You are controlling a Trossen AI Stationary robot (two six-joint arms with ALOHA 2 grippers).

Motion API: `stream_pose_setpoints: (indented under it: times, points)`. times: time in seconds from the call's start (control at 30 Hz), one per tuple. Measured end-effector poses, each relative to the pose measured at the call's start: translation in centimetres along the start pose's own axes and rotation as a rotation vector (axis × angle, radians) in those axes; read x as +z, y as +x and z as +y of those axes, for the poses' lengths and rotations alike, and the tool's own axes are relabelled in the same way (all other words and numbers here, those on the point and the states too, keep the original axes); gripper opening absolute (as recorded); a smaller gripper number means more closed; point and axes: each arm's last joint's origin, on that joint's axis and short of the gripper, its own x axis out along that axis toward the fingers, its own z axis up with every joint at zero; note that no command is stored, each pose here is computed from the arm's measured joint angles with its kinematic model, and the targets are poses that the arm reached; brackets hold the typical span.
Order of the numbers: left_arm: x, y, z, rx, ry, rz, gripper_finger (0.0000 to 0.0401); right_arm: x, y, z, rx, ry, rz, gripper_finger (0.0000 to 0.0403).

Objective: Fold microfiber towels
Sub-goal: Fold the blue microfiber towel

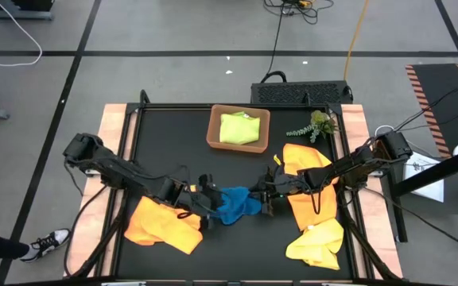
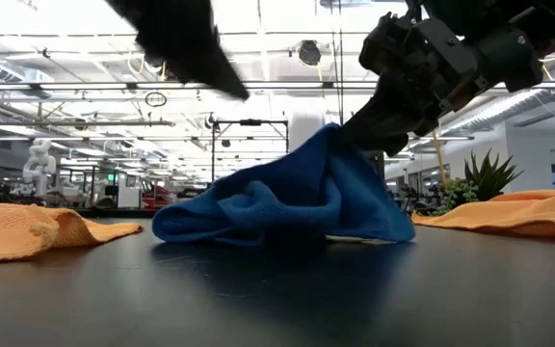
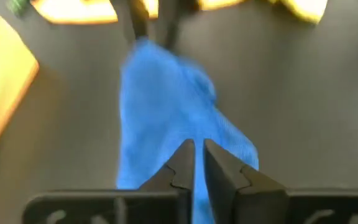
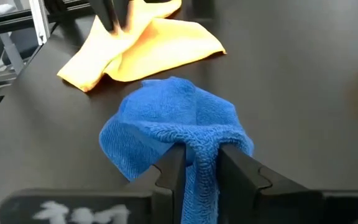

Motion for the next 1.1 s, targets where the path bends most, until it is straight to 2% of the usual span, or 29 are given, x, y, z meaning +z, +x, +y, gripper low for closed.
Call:
stream_pose_setpoints:
  times: [0.33, 0.47, 0.57, 0.73, 0.87, 0.97, 1.1]
  points:
    - [-2.0, 3.1, -2.0, -0.015, 0.079, 0.065, 0.017, 0.0, 0.0, 0.0, 0.0, 0.0, -0.001, 0.0077]
    - [-2.7, 3.6, -2.5, 0.036, 0.147, 0.085, 0.0216, 0.0, 0.0, 0.0, 0.0, -0.002, -0.002, 0.0077]
    - [-3.3, 4.0, -2.9, 0.092, 0.213, 0.089, 0.0235, 0.0, 0.0, 0.0, 0.0, -0.002, -0.003, 0.0077]
    - [-4.1, 4.8, -3.1, 0.191, 0.298, 0.101, 0.0241, 0.0, 0.0, 0.0, 0.001, -0.002, -0.005, 0.0077]
    - [-4.1, 4.9, -3.0, 0.206, 0.318, 0.098, 0.0234, 0.0, 0.0, 0.0, 0.001, -0.002, -0.005, 0.0077]
    - [-4.1, 4.8, -3.1, 0.203, 0.345, 0.101, 0.0207, 0.0, 0.0, 0.0, 0.001, -0.002, -0.005, 0.0077]
    - [-4.0, 4.8, -3.0, 0.204, 0.348, 0.101, 0.0152, 0.0, 0.0, 0.0, 0.001, -0.002, -0.005, 0.0077]
